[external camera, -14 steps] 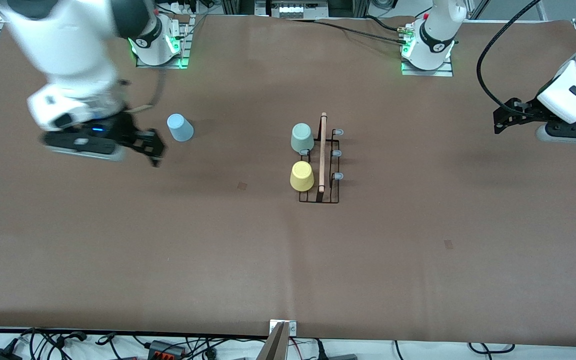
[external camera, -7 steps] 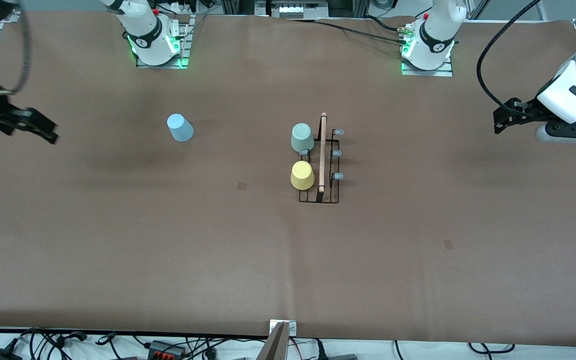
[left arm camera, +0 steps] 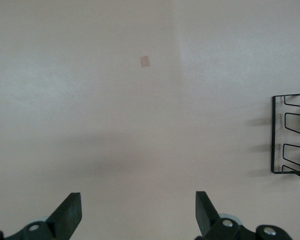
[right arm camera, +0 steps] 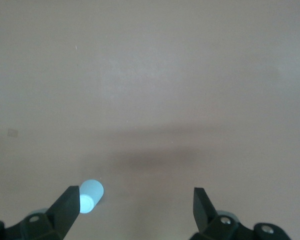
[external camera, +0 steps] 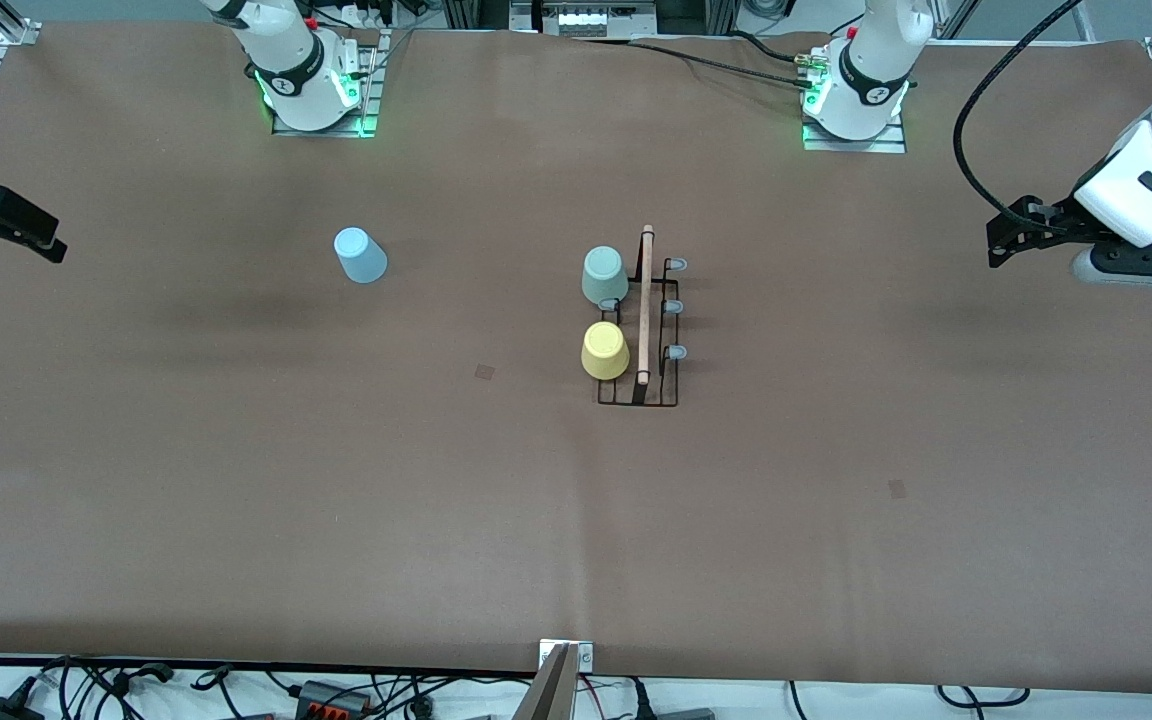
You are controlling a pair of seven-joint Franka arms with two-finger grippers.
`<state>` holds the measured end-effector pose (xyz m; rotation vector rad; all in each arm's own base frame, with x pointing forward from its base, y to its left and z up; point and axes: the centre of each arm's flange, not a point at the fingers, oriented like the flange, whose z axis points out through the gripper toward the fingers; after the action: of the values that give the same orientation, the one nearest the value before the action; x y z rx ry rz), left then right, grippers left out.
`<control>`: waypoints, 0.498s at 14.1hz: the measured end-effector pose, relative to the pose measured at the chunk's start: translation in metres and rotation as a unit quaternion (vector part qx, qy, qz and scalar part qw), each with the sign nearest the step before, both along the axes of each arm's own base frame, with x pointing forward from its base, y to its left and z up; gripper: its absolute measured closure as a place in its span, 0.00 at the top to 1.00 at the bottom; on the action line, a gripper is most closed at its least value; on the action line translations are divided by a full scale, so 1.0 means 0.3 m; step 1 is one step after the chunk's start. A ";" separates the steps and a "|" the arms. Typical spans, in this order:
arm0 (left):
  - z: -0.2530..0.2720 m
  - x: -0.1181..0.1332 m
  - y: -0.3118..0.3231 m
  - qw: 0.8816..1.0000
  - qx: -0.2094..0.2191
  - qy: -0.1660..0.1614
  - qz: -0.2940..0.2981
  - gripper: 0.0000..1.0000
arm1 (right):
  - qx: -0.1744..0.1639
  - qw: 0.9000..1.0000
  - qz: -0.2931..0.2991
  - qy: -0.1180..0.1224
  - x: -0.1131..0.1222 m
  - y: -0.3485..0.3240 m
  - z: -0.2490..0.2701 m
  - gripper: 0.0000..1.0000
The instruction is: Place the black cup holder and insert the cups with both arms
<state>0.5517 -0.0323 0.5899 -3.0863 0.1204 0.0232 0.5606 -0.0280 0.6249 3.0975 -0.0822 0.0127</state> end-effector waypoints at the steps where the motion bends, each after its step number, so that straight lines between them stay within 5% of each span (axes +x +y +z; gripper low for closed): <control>1: 0.000 0.000 0.000 1.000 0.000 0.000 0.000 1.00 | 0.000 1.000 0.001 0.001 -0.002 -0.002 0.004 1.00; 7: 0.000 0.000 0.000 1.000 0.000 0.000 0.000 1.00 | 0.000 1.000 0.001 0.004 -0.006 -0.020 0.007 1.00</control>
<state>0.5517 -0.0323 0.5899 -3.0863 0.1204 0.0234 0.5589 -0.0341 0.6270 3.0975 -0.0799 0.0017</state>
